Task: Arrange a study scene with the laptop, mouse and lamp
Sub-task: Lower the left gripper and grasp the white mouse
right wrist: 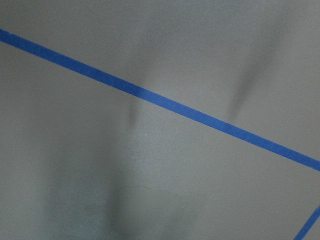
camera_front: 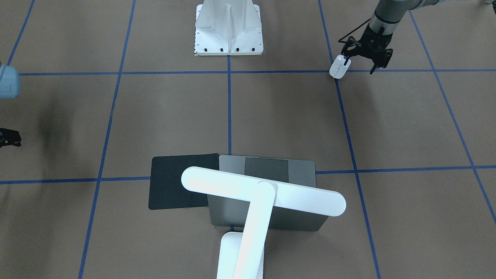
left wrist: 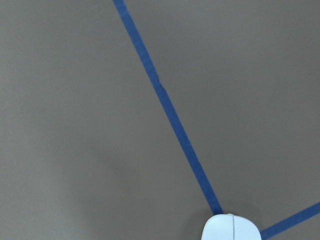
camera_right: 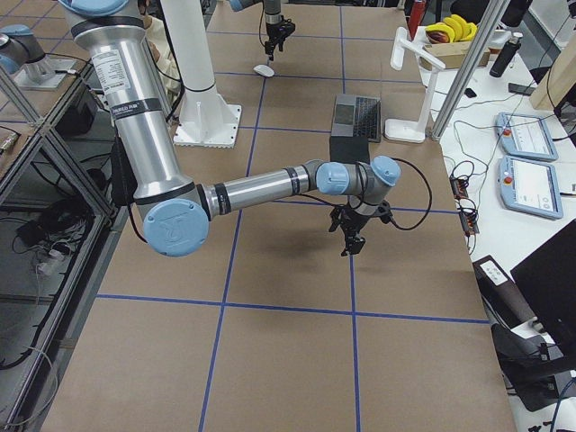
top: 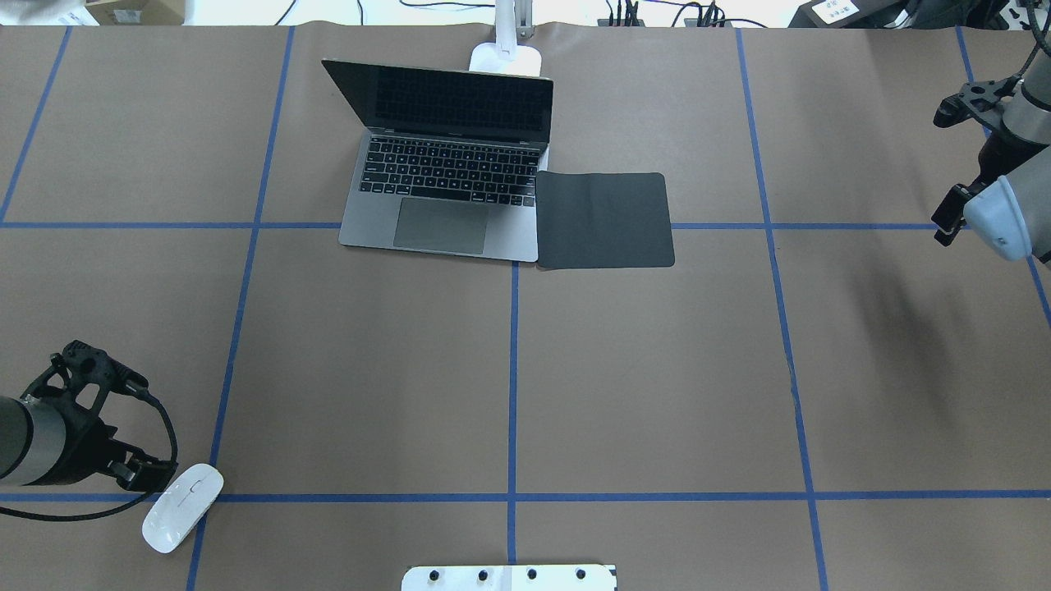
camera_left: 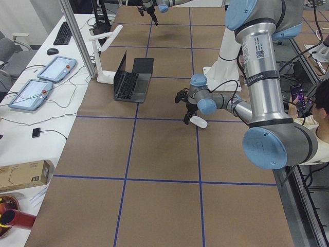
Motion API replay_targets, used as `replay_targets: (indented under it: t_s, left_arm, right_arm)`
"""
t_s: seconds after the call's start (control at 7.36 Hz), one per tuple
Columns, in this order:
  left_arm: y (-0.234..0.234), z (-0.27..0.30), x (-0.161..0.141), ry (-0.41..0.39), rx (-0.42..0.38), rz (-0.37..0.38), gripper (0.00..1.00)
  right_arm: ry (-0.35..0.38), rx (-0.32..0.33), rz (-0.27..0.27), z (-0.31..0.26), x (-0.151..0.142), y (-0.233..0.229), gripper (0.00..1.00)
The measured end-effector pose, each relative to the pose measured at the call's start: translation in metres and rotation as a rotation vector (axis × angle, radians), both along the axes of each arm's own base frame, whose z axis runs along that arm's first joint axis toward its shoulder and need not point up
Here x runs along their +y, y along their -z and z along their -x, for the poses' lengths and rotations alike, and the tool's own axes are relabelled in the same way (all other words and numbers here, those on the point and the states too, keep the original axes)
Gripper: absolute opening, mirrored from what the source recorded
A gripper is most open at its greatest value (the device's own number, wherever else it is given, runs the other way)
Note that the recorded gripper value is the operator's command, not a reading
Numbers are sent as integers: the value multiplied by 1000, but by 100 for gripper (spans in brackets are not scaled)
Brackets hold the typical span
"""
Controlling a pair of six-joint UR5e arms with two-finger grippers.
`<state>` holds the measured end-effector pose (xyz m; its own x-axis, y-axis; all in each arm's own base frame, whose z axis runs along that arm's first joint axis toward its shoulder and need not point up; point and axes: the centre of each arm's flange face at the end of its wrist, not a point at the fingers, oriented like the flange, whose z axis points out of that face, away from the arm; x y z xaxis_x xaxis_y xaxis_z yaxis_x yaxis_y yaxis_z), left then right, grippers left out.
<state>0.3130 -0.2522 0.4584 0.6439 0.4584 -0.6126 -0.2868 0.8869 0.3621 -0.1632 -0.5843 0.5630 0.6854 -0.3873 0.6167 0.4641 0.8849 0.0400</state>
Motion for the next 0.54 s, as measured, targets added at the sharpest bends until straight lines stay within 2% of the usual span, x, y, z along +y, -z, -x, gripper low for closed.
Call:
replay_targets:
  t_s: [0.54]
  left_arm:
    - [0,-16,22,-14,2,31,100]
  right_arm:
    - [0,0,12,2,-3,-5,100]
